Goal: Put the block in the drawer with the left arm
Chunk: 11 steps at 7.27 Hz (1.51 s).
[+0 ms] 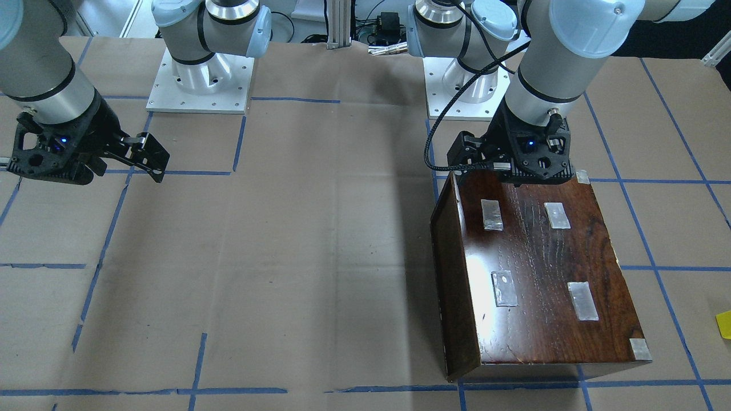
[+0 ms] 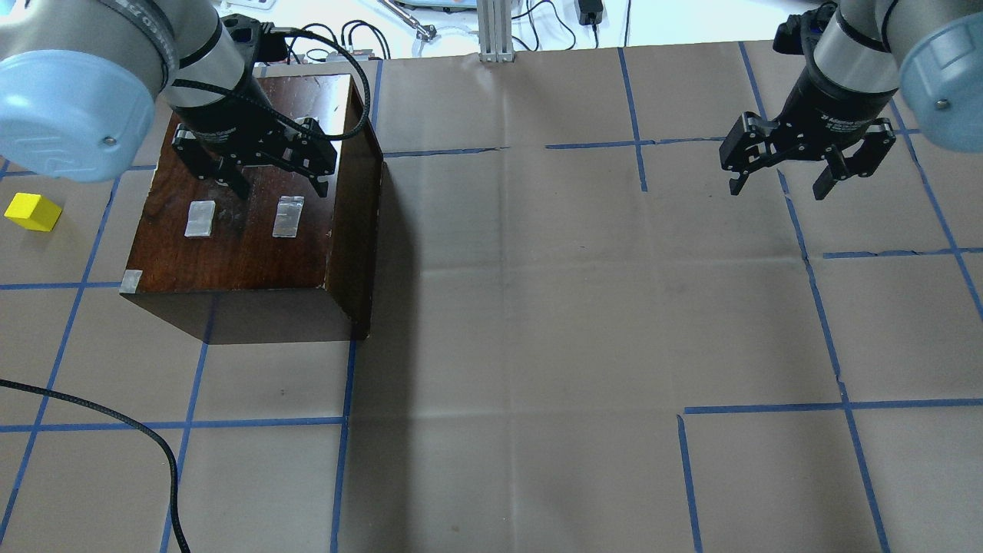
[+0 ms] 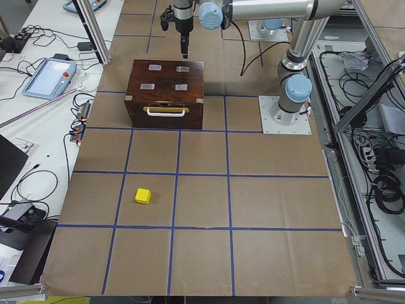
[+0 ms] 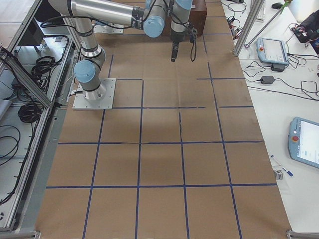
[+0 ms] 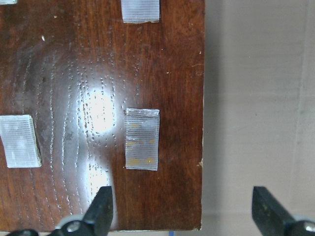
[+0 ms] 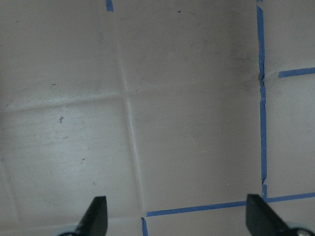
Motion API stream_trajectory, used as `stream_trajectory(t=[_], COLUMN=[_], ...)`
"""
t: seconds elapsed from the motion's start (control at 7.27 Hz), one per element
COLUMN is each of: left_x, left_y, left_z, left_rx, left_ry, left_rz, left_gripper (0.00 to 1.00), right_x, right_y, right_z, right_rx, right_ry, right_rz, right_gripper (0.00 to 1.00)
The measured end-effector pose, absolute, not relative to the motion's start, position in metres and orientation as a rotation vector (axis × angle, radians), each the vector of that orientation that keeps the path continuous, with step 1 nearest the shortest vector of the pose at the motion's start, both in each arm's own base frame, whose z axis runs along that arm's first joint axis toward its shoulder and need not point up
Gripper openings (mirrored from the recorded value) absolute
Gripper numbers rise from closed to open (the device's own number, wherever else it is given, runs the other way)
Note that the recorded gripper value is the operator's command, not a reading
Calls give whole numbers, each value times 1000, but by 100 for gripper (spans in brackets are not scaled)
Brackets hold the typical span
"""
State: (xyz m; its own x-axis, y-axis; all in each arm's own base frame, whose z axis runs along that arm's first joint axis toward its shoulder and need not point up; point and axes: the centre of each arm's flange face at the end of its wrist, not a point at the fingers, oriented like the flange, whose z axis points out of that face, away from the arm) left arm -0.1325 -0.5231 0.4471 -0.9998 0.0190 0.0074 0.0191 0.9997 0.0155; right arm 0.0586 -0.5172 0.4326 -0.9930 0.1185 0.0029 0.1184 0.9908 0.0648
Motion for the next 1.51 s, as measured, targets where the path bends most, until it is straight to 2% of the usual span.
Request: stream_trajectory(t=[1.51], left_x=[-115], left_y=[-516], left_z=[461], left_rx=[26], left_ry=[-3130], left_rz=[-2], left_gripper=[99], right_x=[59], right_y=[-517], right_z=[432], right_rx=[185], right_ry=[3133], right_rz=[103], right_gripper=[100])
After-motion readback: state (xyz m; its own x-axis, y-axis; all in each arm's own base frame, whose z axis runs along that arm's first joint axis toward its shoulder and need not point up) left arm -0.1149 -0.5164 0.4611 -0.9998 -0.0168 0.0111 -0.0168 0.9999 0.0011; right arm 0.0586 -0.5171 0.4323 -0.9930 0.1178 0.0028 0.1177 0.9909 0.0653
